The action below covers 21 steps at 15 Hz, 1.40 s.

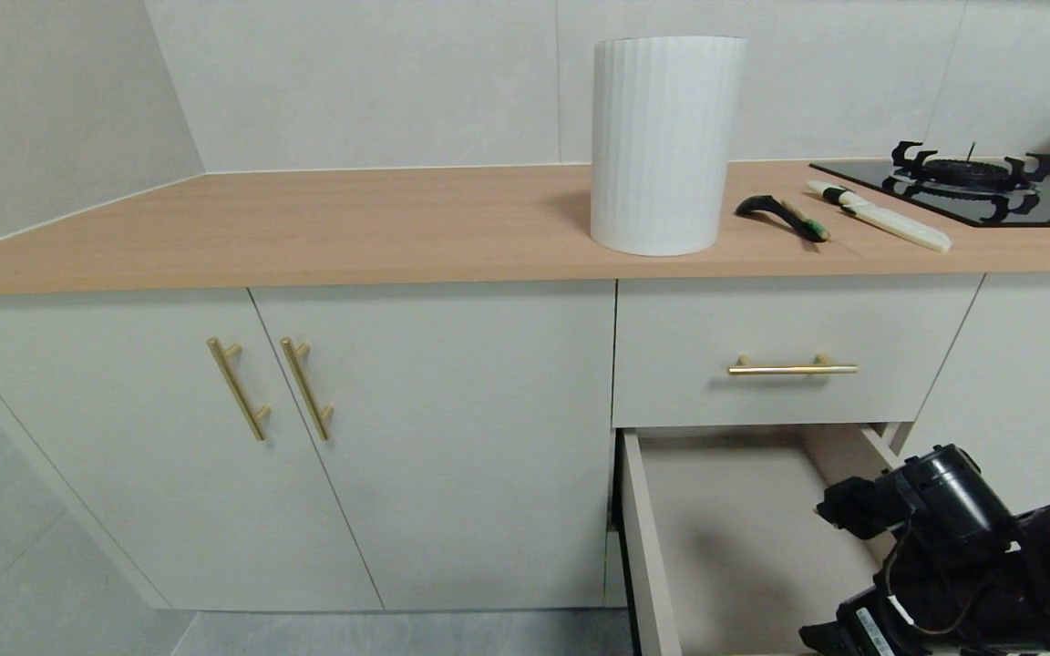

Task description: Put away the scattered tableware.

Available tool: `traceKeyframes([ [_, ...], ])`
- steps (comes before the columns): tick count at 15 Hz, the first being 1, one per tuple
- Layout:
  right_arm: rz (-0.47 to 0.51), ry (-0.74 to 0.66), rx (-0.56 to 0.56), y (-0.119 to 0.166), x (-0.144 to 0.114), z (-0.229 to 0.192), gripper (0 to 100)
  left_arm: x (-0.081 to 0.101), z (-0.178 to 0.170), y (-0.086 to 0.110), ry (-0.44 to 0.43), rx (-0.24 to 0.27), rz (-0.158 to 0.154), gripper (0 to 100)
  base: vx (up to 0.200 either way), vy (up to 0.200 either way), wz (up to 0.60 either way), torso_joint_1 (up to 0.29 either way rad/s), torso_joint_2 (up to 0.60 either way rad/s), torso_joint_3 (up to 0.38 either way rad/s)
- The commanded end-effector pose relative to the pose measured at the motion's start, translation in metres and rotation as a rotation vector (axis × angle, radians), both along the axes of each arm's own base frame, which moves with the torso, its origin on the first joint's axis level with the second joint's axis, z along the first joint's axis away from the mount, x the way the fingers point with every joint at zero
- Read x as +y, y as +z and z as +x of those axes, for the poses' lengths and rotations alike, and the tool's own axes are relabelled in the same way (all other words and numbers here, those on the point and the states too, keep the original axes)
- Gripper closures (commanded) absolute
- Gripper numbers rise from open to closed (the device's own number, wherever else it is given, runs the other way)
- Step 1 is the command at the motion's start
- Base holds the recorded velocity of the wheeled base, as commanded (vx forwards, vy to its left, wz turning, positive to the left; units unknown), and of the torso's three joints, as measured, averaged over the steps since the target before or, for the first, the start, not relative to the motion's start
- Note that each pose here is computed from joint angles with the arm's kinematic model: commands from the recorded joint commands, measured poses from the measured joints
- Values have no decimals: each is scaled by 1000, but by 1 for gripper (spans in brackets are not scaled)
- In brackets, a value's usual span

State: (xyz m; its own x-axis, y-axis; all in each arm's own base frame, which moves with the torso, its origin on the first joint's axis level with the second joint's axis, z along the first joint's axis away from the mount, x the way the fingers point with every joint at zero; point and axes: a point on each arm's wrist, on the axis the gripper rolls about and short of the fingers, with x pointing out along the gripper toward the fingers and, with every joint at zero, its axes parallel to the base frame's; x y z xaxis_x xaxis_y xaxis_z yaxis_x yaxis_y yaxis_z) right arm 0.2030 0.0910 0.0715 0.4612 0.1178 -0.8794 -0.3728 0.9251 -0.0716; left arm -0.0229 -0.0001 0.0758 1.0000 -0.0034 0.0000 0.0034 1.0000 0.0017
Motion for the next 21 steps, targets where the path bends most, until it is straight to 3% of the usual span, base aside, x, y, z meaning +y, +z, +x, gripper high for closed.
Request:
traceKeyframes([
  [1, -13, 46, 8, 6, 1, -8, 0, 0, 0, 0, 0, 0, 0, 0, 0, 0, 0, 0, 0, 0],
  [7, -66, 125, 65, 8, 0, -21, 0, 0, 0, 0, 0, 0, 0, 0, 0, 0, 0, 0, 0, 0],
  [10, -25, 87, 6, 18, 4, -13, 0, 0, 0, 0, 0, 0, 0, 0, 0, 0, 0, 0, 0, 0],
  [14, 116, -32, -119, 43, 5, -9, 0, 0, 0, 0, 0, 2, 0, 0, 0, 0, 0, 0, 0, 0],
  [18, 169, -35, -220, 60, 4, -11, 0, 0, 0, 0, 0, 0, 0, 0, 0, 0, 0, 0, 0, 0],
  [21, 173, -34, -231, 61, 4, -11, 0, 0, 0, 0, 0, 2, 0, 0, 0, 0, 0, 0, 0, 0],
])
